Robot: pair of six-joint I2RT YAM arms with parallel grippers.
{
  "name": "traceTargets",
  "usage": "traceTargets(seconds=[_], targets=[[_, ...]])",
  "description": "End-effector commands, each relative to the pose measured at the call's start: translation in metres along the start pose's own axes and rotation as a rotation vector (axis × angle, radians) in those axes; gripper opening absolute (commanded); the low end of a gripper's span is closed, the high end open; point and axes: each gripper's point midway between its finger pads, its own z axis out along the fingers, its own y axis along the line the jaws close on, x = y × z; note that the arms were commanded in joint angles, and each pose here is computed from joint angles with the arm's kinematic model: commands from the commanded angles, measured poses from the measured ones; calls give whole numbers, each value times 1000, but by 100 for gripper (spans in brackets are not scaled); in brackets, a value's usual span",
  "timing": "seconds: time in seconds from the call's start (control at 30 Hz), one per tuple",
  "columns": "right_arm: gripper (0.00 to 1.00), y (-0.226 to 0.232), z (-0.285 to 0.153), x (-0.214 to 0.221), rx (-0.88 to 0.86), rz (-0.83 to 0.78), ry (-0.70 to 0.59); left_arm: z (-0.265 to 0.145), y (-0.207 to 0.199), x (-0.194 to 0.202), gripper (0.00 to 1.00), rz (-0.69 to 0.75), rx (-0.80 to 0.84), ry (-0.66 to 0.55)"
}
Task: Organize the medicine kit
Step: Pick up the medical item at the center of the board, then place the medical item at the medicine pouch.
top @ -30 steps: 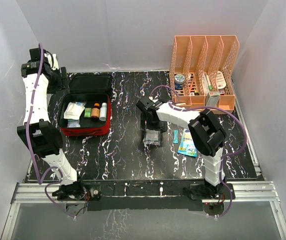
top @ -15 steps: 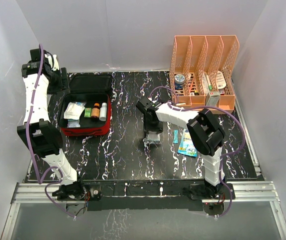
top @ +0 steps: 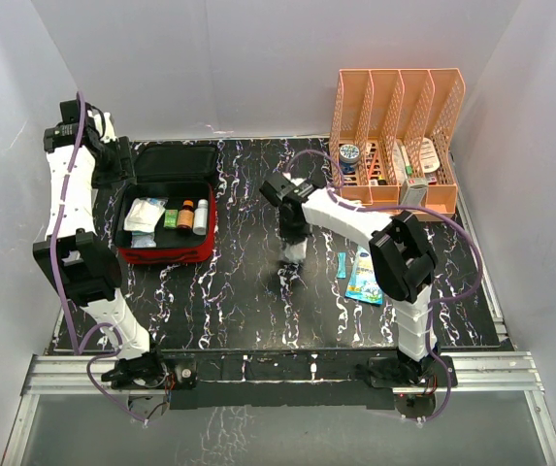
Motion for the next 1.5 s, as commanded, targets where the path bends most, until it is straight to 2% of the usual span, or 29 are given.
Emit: traceTargets(seconds=[0.0, 0.13, 0.37, 0.63, 0.9, 1.03, 1.13, 1.47], targets=[[0, 16, -53, -64, -48, 30, -177, -17, 8, 0, 61, -33, -24, -28], [0, 36, -87, -97, -123, 50, -250, -18, 13, 3, 61, -57, -37, -23], [0, 89, -120, -131, -312, 63, -289, -21, 37, 4, 60, -99, -132, -42], [0, 149, -134, -132, -474, 25, -323, -32, 49, 10, 60, -131, -157, -58], [0, 214, -169, -146, -721, -29, -450, -38, 41, 27, 60, -151, -128, -33], [0, 247, -172, -143, -835, -154, -505, -39, 37, 30, 60, -154, -110, -27], [0, 263, -156, -133, -880, -306, -509, -40, 34, 32, 60, -152, -95, -23], [0, 275, -126, -107, -950, -699, -561, -38, 24, 43, 60, -161, -45, 12]])
